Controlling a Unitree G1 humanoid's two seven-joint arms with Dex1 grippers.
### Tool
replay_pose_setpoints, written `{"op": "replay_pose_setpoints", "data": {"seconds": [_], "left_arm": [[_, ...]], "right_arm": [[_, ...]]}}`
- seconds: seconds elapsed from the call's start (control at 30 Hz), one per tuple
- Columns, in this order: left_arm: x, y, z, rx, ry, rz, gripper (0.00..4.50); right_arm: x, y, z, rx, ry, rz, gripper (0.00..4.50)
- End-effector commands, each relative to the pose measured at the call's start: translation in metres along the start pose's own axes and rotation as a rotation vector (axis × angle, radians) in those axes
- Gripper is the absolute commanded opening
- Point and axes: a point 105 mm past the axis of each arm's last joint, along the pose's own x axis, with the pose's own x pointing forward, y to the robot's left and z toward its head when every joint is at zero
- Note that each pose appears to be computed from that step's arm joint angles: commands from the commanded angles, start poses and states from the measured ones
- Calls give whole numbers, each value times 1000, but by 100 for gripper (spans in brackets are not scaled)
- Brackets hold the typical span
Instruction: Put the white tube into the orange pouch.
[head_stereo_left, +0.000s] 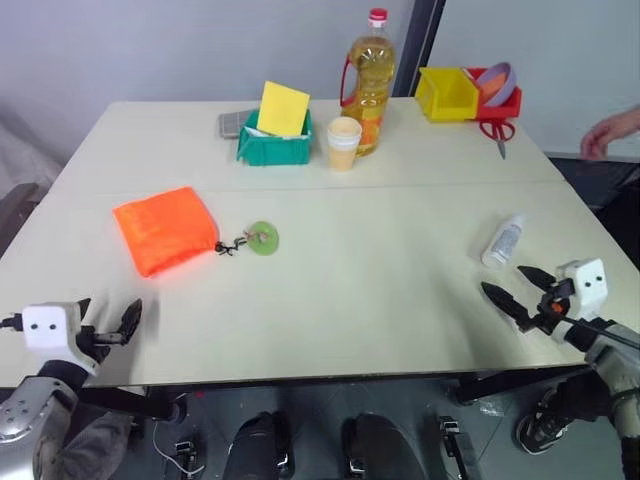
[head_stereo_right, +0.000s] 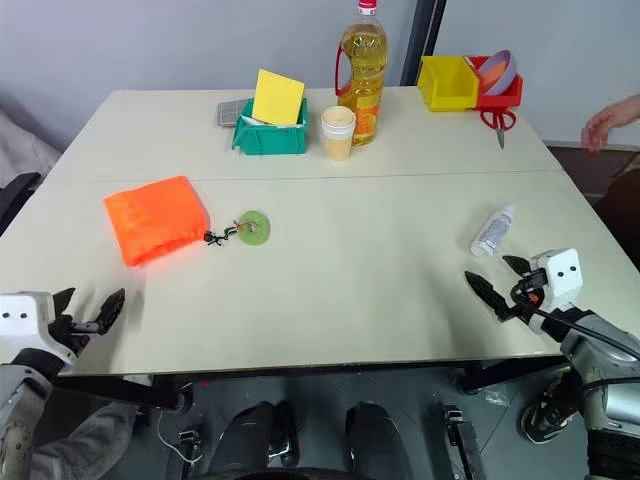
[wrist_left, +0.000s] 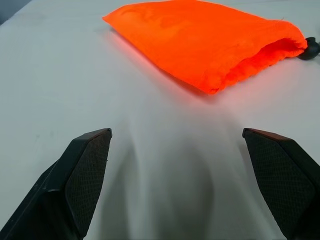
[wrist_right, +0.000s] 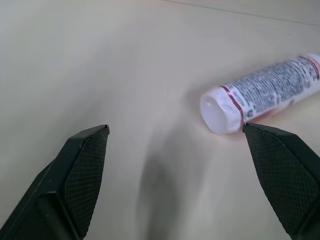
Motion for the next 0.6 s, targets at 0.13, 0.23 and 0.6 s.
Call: {"op": "replay_pose_setpoints", "data": {"seconds": [0.13, 0.23, 0.6], "left_arm": [[4, 1, 15, -1, -55, 4, 450], [5, 1, 15, 8, -52, 5, 450], [13, -21, 53, 187, -188, -110, 450]], "right_arm": [[2, 6, 14, -14, -49, 7, 444], [3, 11, 23, -24, -74, 28, 444], [40, 113, 79, -12, -225, 398, 444]]}}
